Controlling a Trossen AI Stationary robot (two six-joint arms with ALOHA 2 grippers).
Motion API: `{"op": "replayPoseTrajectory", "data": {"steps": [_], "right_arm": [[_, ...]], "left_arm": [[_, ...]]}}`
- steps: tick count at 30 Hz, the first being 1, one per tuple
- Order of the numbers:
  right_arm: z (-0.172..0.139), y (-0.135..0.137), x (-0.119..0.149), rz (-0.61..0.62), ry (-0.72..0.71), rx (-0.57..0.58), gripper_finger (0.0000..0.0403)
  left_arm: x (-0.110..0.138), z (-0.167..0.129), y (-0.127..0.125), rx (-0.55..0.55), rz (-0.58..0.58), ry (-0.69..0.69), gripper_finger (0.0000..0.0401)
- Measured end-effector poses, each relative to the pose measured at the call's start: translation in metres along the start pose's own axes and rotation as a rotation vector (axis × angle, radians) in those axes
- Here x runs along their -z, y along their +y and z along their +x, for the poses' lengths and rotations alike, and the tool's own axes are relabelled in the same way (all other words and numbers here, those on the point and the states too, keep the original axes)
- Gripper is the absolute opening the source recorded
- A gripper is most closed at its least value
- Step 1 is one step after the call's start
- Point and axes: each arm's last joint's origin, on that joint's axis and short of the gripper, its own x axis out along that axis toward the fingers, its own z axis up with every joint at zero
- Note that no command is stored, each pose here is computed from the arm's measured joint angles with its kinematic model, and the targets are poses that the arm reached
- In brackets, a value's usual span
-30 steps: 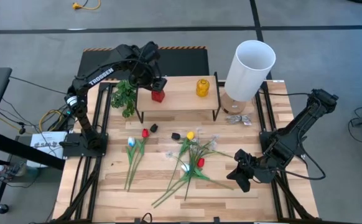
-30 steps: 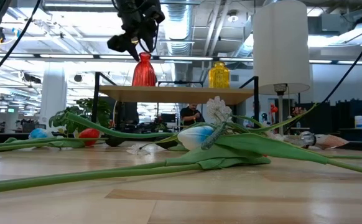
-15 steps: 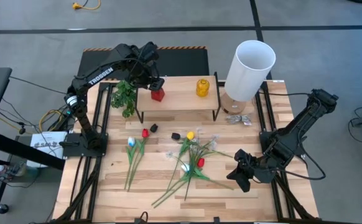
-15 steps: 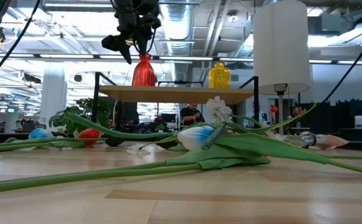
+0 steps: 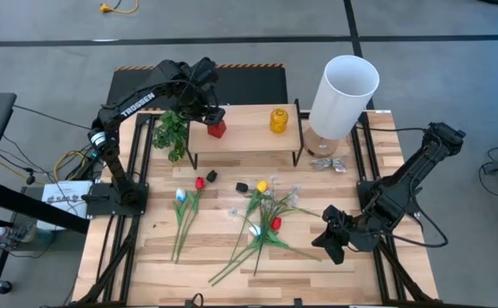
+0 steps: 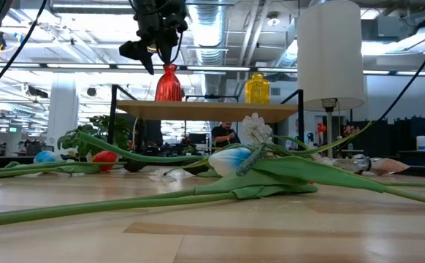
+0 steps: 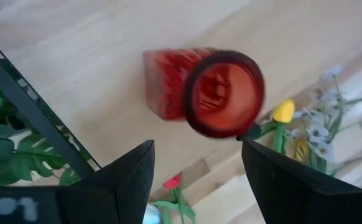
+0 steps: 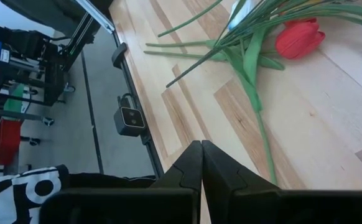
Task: Pick and place flowers into a vace then onto a shelf
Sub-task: Put the left yellow flower into the red vase on the shelf
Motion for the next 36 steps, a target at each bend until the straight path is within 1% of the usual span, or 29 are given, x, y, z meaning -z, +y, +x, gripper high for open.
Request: {"op": "replayPoseTrajectory", "data": {"steps": [4,10,14,17,22,27,30,32,36], "right_arm": [[0.000,0.000,0.000,0.000,0.000,0.000,0.0001],[0.000,0.000,0.000,-0.015,0.000,0.000,0.0001],[0.000,0.000,0.000,-0.024,0.001,-0.001,0.0001],[0.000,0.000,0.000,-0.027,0.015,-0.005,0.0001],[-0.001,0.001,0.004,-0.033,0.060,-0.021,0.0001],[-0.004,0.007,0.011,-0.044,0.075,-0.071,0.0001],[-0.007,0.013,0.016,-0.053,0.078,-0.130,0.0001],[-0.010,0.019,0.019,-0.081,0.072,-0.185,0.0001],[-0.017,0.031,0.025,-0.154,-0.002,-0.284,0.0001]], "left_arm": [[0.005,-0.012,0.000,-0.004,0.004,-0.013,0.0229],[0.019,-0.042,-0.003,-0.004,0.013,-0.062,0.0229],[0.038,-0.060,-0.011,0.048,0.010,-0.096,0.0229],[0.057,-0.074,-0.019,0.090,0.032,-0.119,0.0229],[0.097,-0.097,-0.037,0.176,0.078,-0.137,0.0229],[0.147,-0.111,-0.061,0.247,0.194,-0.115,0.0229],[0.178,-0.114,-0.078,0.242,0.298,-0.126,0.0229],[0.201,-0.114,-0.089,0.225,0.368,-0.152,0.0229],[0.250,-0.106,-0.107,0.200,0.459,-0.216,0.0229]]}}
